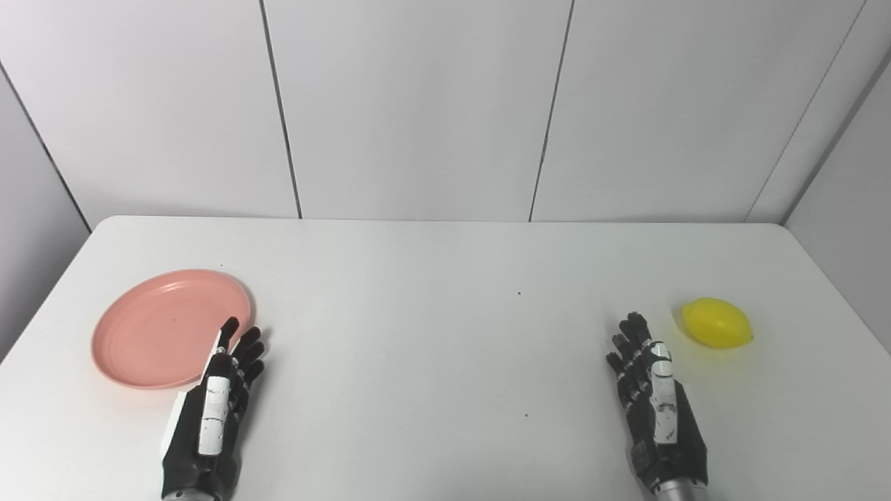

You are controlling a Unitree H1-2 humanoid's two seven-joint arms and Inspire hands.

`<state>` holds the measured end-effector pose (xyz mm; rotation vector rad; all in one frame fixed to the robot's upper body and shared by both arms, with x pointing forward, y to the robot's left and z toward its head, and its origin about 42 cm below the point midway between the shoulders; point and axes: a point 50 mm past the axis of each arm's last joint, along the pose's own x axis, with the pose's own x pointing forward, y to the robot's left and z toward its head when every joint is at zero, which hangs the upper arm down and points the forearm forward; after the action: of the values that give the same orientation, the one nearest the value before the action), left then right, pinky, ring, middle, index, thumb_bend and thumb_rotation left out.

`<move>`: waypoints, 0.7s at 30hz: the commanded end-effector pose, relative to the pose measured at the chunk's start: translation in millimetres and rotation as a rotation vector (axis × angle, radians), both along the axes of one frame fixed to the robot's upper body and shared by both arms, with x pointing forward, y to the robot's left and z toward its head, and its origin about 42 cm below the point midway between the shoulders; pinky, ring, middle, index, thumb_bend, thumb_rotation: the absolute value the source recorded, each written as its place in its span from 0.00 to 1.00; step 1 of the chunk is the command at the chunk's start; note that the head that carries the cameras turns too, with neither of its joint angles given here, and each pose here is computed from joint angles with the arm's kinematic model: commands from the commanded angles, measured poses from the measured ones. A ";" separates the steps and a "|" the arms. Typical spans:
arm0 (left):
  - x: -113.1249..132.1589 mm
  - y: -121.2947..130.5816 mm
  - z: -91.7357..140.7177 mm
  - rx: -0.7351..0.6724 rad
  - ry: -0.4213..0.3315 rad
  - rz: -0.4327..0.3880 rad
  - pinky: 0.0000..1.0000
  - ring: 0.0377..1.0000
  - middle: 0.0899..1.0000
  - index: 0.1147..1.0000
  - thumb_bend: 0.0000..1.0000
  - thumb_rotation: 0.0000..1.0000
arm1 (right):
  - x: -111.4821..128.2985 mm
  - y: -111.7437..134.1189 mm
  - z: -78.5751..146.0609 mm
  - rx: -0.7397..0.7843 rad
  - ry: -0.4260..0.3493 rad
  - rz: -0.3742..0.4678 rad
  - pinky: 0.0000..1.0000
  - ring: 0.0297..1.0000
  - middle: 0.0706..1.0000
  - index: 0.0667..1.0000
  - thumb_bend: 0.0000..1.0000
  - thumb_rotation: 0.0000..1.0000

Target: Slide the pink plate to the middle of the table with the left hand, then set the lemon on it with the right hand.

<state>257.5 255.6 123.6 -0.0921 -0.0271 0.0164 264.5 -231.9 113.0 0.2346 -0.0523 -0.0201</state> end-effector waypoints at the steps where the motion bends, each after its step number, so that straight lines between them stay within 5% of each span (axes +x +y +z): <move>1: -1.9 2.8 -3.8 0.006 0.025 -0.009 0.99 0.95 0.94 1.00 0.87 0.93 | -5.5 1.9 -13.7 0.016 0.060 0.008 1.00 1.00 0.98 0.96 0.74 0.98; 21: 3.0 -45.0 -27.6 -0.026 0.035 -0.009 0.96 0.93 0.92 0.96 0.89 0.88 | -3.7 -41.4 -27.2 0.035 0.085 0.000 1.00 1.00 1.00 1.00 0.72 0.99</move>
<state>266.9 215.6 111.7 -0.1140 -0.0471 0.0064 272.2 -262.1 108.9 0.2634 -0.0491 0.0051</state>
